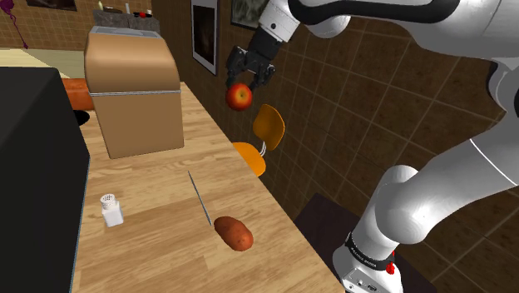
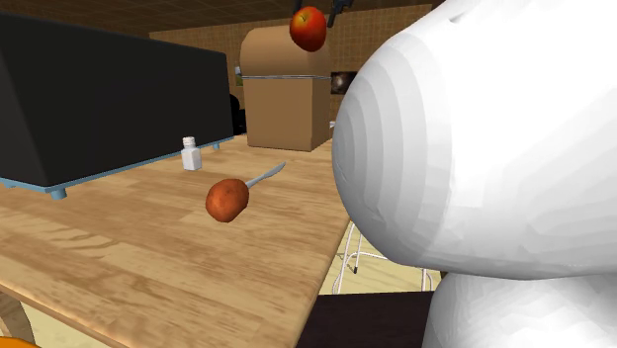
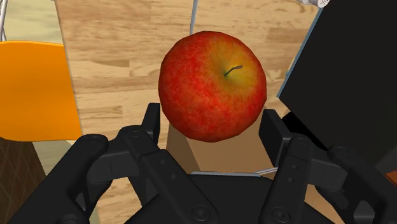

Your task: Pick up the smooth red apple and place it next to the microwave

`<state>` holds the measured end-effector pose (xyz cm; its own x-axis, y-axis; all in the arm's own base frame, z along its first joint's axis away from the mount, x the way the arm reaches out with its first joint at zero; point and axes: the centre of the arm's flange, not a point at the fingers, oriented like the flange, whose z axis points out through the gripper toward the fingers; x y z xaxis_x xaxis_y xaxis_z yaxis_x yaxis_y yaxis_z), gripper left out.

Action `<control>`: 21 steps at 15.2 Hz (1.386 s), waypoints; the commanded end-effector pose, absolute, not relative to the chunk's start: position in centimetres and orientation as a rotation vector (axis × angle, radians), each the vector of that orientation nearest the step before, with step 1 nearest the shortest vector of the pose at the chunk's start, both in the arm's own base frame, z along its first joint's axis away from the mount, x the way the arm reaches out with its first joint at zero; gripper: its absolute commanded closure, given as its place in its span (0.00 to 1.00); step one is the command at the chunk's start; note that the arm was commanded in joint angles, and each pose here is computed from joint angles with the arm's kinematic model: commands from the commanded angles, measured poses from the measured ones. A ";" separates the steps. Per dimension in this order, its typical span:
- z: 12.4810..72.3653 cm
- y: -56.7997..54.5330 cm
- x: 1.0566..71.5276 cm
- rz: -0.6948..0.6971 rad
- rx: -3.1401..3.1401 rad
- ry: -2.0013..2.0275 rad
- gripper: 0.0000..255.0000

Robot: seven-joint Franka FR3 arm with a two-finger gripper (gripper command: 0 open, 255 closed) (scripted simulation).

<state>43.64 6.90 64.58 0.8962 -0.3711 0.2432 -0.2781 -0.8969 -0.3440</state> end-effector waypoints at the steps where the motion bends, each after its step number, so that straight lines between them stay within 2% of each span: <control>1: 65.6 6.8 43.7 -0.439 -2.760 0.484 1.00; 21: 75.3 8.0 44.3 -0.439 -2.760 0.484 1.00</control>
